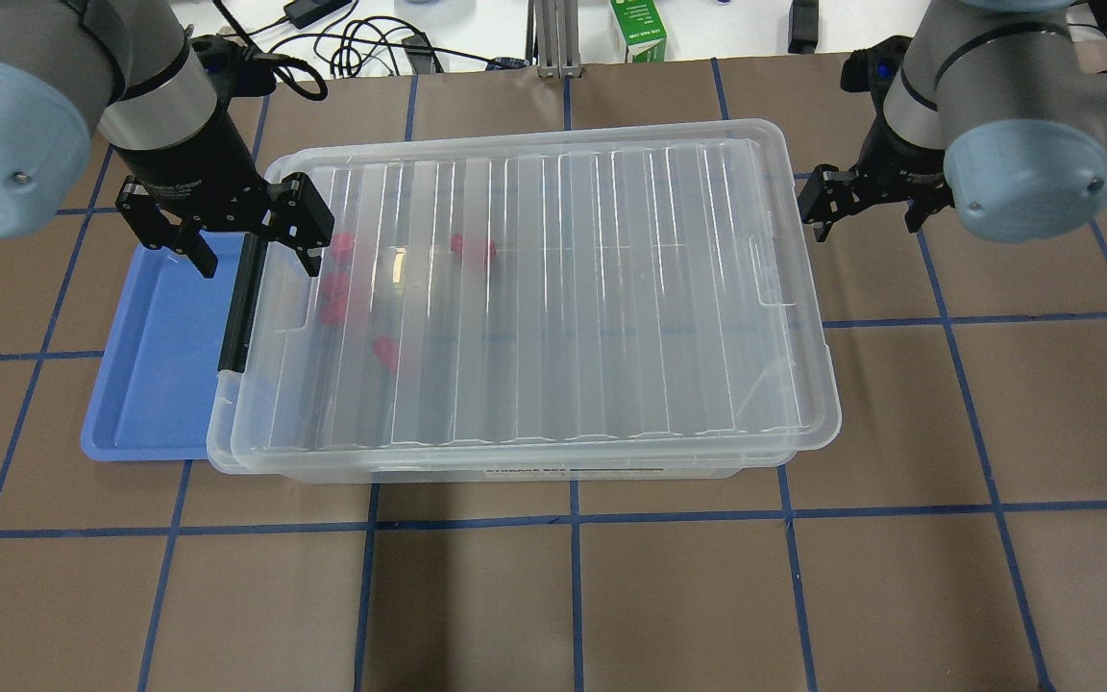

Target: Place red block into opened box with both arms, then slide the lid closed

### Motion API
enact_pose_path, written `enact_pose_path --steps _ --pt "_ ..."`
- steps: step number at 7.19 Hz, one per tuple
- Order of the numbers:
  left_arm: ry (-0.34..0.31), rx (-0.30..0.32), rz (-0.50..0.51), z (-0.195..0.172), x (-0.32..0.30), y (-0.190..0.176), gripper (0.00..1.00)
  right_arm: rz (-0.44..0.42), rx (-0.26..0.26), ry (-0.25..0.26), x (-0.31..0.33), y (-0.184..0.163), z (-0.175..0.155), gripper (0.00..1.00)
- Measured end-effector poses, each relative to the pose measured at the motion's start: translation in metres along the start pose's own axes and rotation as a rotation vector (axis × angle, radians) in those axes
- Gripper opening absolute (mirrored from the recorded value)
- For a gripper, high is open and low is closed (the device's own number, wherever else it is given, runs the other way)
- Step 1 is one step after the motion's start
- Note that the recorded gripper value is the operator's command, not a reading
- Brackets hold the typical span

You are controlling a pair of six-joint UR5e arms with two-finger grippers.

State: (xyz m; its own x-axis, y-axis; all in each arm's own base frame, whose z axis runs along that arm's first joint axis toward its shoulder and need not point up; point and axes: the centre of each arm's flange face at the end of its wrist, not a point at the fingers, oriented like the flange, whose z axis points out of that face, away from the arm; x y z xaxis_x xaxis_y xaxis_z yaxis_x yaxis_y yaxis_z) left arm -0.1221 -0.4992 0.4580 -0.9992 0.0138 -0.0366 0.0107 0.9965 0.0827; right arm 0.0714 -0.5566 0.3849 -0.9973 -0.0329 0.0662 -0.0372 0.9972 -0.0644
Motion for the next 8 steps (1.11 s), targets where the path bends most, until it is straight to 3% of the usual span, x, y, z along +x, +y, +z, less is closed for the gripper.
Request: enact_pose_path --steps 2,4,6,8 --pt "0.0 0.002 -0.001 -0.001 0.0 0.0 1.0 -0.002 -0.011 -0.001 0.005 -0.003 -0.063 1.0" --pt "0.0 0.005 -0.001 -0.001 0.0 0.0 1.0 0.013 -0.027 -0.009 0.0 0.025 -0.124 1.0" --pt "-0.002 0.008 -0.001 -0.003 -0.001 0.001 1.0 0.07 -0.034 -0.061 -0.03 0.039 -0.139 1.0" --pt "-0.001 0.01 -0.001 -0.004 0.0 0.001 1.0 0.055 -0.026 -0.071 -0.06 0.035 -0.134 1.0"
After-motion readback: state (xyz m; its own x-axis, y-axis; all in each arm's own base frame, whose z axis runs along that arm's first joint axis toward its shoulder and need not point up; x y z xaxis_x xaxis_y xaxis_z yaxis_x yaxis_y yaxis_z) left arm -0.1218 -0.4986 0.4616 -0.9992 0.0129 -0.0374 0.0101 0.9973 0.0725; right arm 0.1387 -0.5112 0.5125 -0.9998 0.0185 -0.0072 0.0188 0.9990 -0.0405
